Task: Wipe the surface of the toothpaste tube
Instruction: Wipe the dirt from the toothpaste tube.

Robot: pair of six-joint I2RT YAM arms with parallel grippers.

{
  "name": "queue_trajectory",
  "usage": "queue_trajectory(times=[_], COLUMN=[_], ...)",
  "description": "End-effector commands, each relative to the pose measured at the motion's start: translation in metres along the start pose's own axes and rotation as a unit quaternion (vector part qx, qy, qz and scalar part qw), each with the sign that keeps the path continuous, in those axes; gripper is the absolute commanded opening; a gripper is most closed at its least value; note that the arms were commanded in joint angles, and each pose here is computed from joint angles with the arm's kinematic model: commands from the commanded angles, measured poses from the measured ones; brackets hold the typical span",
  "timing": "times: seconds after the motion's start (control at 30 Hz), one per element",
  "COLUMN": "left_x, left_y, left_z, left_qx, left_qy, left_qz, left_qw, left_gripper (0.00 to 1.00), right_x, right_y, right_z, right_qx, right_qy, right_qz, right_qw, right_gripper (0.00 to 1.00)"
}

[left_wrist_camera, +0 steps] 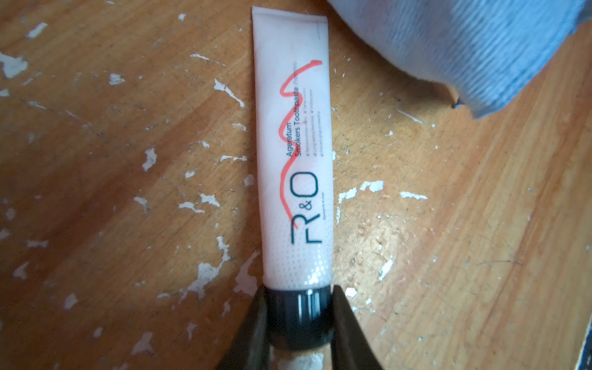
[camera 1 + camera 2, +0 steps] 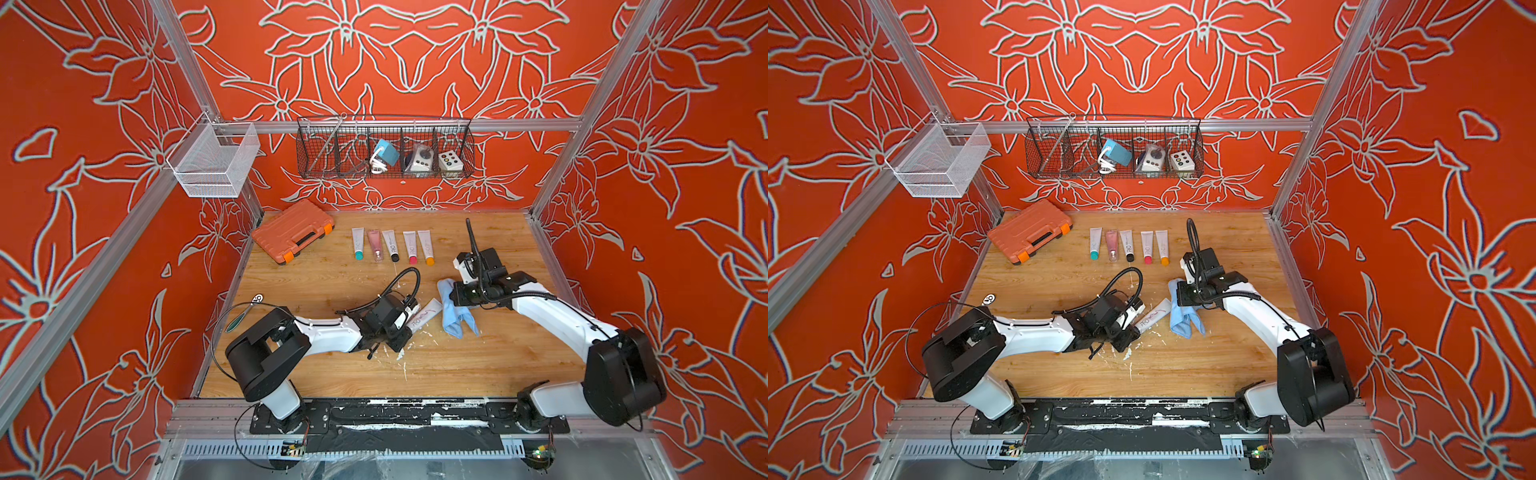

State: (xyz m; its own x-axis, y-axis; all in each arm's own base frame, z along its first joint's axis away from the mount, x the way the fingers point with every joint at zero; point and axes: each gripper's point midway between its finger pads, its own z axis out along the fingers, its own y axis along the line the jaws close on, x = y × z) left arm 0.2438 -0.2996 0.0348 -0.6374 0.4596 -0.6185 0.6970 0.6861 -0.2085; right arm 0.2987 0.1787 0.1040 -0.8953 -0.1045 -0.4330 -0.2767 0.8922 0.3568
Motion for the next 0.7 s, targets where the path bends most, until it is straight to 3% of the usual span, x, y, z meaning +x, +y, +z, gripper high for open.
queue_trajectory(times=[0.0, 0.67], left_x=[-0.006, -0.006], left_y=[-0.004, 0.003], left_z=[-0.001, 0.004], left_qx=[0.014, 0.005], left_qy=[-0.013, -0.009], left_qz=[-0.002, -0.011], left_qw=[1.000, 1.000], left_gripper=[0.15, 0.14], right_x=[-0.007, 0.041], right_y=[0.007, 0.024], right_z=[0.016, 0.068], right_qx=[-0.025, -0.082], right_qy=[-0.012, 0.045], right_qz=[0.010, 0.039], right_qw=[1.000, 0.995], right_gripper=[0.00, 0.00])
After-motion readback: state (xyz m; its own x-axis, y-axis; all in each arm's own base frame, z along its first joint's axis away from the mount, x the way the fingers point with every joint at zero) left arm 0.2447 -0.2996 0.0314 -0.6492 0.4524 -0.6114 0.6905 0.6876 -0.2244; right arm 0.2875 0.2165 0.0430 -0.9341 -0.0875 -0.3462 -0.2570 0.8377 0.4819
